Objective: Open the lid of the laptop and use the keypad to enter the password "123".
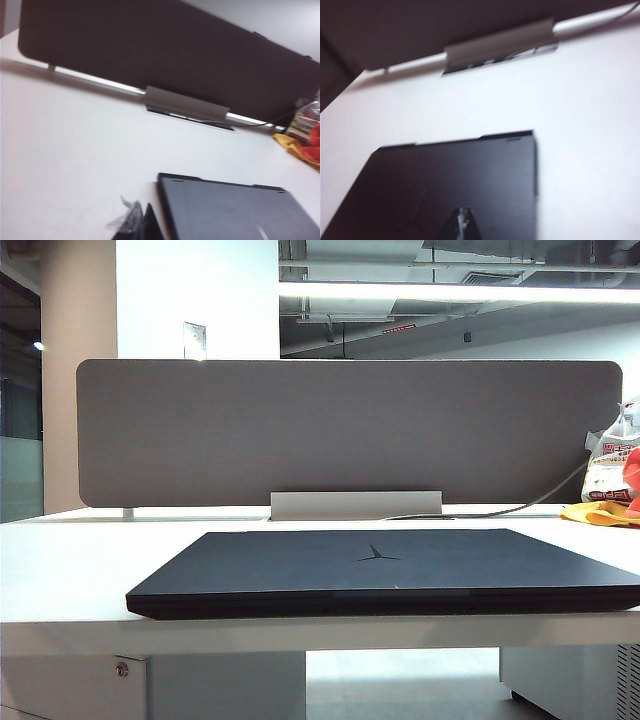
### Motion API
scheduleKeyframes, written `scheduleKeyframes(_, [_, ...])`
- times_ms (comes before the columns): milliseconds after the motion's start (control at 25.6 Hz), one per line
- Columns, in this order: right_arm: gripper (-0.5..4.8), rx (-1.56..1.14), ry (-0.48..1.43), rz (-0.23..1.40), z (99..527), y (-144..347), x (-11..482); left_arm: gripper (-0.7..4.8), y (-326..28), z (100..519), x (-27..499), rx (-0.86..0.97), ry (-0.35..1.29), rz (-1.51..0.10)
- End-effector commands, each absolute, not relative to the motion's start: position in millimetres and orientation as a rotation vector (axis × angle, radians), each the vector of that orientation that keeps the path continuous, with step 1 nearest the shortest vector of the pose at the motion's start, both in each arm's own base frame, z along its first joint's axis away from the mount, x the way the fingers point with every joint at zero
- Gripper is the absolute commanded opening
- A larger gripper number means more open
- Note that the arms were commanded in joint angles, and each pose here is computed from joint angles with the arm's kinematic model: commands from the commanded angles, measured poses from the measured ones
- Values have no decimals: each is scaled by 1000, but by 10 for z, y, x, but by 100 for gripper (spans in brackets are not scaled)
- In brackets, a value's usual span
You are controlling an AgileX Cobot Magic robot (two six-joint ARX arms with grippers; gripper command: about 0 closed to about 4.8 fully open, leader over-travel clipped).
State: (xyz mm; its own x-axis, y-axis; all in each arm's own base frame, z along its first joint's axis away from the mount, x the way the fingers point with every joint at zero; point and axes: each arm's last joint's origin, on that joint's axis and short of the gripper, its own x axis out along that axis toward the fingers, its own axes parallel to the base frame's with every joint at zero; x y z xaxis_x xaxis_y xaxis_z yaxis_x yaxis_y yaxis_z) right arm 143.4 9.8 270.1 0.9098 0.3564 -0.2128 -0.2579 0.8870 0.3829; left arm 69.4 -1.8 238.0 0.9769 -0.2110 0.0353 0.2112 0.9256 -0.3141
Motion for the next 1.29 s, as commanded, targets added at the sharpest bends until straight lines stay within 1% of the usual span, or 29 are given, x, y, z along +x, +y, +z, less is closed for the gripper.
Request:
scheduleKeyframes(39, [-5, 383, 346, 411, 2727, 212, 1568, -3, -46, 2627, 613, -321, 22, -285])
scheduleKeyframes(156, [-5, 405, 415, 467, 2658, 348, 1655, -3, -66, 2853, 580, -322, 45, -345])
scheduleKeyframes(313, [-5, 413, 509, 542, 2549, 567, 1731, -3, -88, 3106, 569, -301, 118, -414])
scheduleKeyframes(469, [-4, 460, 594, 560, 2436, 724, 1814, -3, -106, 3294, 536, -258, 152, -462])
scheduleKeyframes(508, [5, 479, 620, 560, 2402, 759, 1838, -3, -110, 3335, 521, -236, 143, -469])
scheduleKeyframes(586, [39, 507, 660, 558, 2344, 809, 1879, -3, -115, 3379, 495, -213, 131, -476])
scheduleKeyframes(665, [110, 542, 709, 554, 2276, 839, 1924, -3, -119, 3404, 480, -214, 128, -488])
scheduleKeyframes(743, [191, 571, 764, 563, 2207, 860, 1957, -3, -131, 3405, 474, -219, 136, -535])
scheduleKeyframes(782, [240, 582, 791, 573, 2171, 871, 1970, -3, -135, 3400, 472, -224, 144, -552])
scheduleKeyframes(821, [268, 587, 810, 583, 2149, 879, 1978, -3, -138, 3394, 469, -227, 152, -561])
scheduleKeyframes(860, [285, 599, 829, 590, 2130, 886, 1985, -3, -138, 3388, 468, -232, 160, -560])
scheduleKeyframes(1016, [289, 646, 882, 621, 2092, 907, 1997, -3, -149, 3385, 463, -235, 168, -600])
scheduleKeyframes(1055, [299, 649, 884, 623, 2092, 908, 1997, -3, -151, 3390, 465, -236, 171, -608])
scheduleKeyframes(1212, [373, 686, 902, 614, 2090, 910, 1994, -3, -162, 3456, 475, -234, 181, -636])
scheduleKeyframes(1290, [383, 695, 911, 619, 2085, 911, 1990, -3, -168, 3503, 492, -231, 185, -649])
